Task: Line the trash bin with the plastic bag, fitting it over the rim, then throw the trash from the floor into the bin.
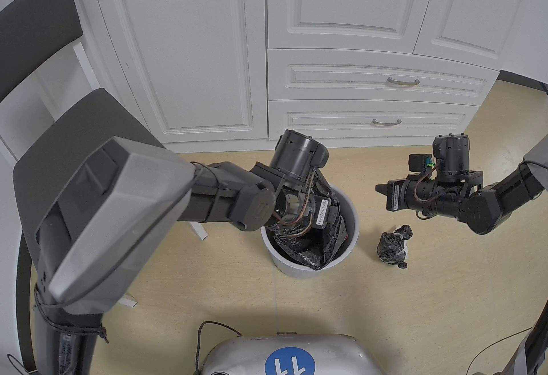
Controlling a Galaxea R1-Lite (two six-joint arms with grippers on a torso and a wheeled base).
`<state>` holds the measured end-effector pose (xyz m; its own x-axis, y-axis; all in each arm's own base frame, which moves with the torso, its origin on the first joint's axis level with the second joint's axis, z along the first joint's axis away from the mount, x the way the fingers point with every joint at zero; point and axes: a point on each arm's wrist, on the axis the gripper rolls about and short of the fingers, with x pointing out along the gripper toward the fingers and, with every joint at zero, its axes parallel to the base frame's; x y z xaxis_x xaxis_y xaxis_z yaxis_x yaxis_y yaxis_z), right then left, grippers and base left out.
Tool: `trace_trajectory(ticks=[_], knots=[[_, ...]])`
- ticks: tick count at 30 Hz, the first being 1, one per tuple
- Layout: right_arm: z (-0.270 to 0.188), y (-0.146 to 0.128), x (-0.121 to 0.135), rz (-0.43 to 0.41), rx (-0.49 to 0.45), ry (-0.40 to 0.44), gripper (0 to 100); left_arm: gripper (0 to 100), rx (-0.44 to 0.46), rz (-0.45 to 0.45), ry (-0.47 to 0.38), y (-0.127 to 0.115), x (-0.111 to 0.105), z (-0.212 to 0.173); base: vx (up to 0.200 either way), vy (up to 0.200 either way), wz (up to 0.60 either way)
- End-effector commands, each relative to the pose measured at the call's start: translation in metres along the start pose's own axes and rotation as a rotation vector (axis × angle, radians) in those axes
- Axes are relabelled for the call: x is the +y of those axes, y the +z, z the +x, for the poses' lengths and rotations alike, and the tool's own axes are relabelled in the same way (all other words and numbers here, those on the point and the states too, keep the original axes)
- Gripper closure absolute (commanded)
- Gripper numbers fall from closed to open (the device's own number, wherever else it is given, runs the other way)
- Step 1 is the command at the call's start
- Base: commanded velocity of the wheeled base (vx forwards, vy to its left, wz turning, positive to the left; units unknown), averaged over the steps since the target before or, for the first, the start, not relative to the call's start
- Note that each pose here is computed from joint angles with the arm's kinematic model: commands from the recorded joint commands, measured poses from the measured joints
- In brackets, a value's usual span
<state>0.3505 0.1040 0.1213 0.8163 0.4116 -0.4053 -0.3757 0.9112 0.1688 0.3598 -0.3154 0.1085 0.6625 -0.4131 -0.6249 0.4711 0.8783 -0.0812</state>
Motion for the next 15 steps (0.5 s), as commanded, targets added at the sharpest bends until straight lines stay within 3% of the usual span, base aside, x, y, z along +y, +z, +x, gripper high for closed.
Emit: trace_trajectory(ticks=[1,4,8,15], knots=[[0.02,-0.029,0.036,-0.053,0.036,0.038,100,0,-0.005,-0.014,0.021,0.004,0.019,-0.055,0.0,0.0,0.0],[0.034,-0.037,0.046,-0.067,0.02,0.004,100,0,0.015,-0.023,0.041,-0.006,0.028,-0.052,0.0,0.0,0.0],[0.061,-0.055,0.063,-0.039,-0.003,0.008,100,0,-0.026,-0.042,0.053,-0.018,0.041,-0.029,0.0,0.0,0.0],[0.067,-0.054,0.066,0.011,-0.016,0.016,100,0,-0.029,-0.047,0.056,-0.03,0.043,-0.005,0.0,0.0,0.0]])
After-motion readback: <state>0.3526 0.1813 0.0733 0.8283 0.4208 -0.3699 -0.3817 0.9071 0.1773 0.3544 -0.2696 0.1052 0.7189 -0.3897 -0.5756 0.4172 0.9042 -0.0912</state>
